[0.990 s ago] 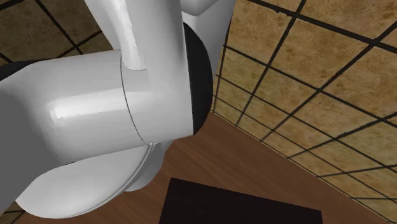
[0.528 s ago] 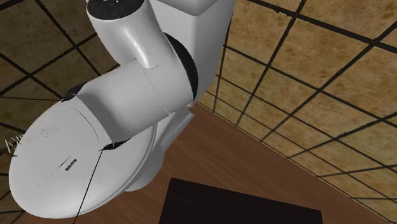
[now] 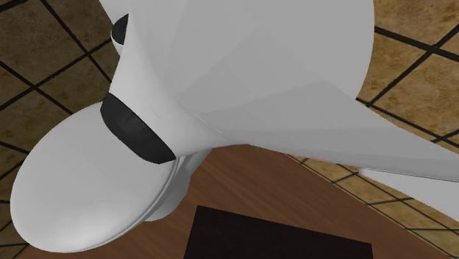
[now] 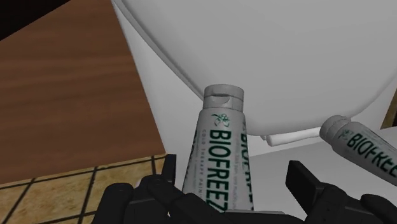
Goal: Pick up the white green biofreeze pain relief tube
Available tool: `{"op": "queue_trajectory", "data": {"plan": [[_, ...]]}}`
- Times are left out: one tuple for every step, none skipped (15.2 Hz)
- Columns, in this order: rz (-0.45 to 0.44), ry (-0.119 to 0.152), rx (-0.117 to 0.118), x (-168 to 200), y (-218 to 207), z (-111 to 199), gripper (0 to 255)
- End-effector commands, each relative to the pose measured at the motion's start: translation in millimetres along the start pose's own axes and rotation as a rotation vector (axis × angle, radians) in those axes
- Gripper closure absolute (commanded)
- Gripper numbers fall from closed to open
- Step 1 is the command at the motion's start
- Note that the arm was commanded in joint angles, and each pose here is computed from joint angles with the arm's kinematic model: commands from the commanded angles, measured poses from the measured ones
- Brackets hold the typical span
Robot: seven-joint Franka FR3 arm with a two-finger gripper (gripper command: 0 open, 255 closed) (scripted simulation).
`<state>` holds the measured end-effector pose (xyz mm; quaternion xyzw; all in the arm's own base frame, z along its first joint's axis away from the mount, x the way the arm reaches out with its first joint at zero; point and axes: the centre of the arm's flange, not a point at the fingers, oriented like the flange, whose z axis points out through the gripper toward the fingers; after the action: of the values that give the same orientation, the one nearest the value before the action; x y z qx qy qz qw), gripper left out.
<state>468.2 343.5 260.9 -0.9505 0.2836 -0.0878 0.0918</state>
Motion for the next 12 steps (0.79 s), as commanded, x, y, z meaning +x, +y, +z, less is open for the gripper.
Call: {"op": "queue_trajectory", "data": {"plan": [[0.001,0.001,0.000,-2,2,11,0],[0.001,0.001,0.000,-3,3,16,0],[0.001,0.001,0.000,-3,5,21,0],[0.001,0.001,0.000,-4,6,29,0],[0.001,0.001,0.000,-4,6,29,0],[0.001,0.001,0.000,-4,6,29,0],[0.001,0.001,0.000,-5,7,29,255],[0.001,0.001,0.000,-5,7,29,255],[0.001,0.001,0.000,-4,7,29,255],[0.001,0.001,0.000,-5,7,29,255],[0.001,0.001,0.000,-4,7,29,255],[0.001,0.001,0.000,-4,7,29,255]]}}
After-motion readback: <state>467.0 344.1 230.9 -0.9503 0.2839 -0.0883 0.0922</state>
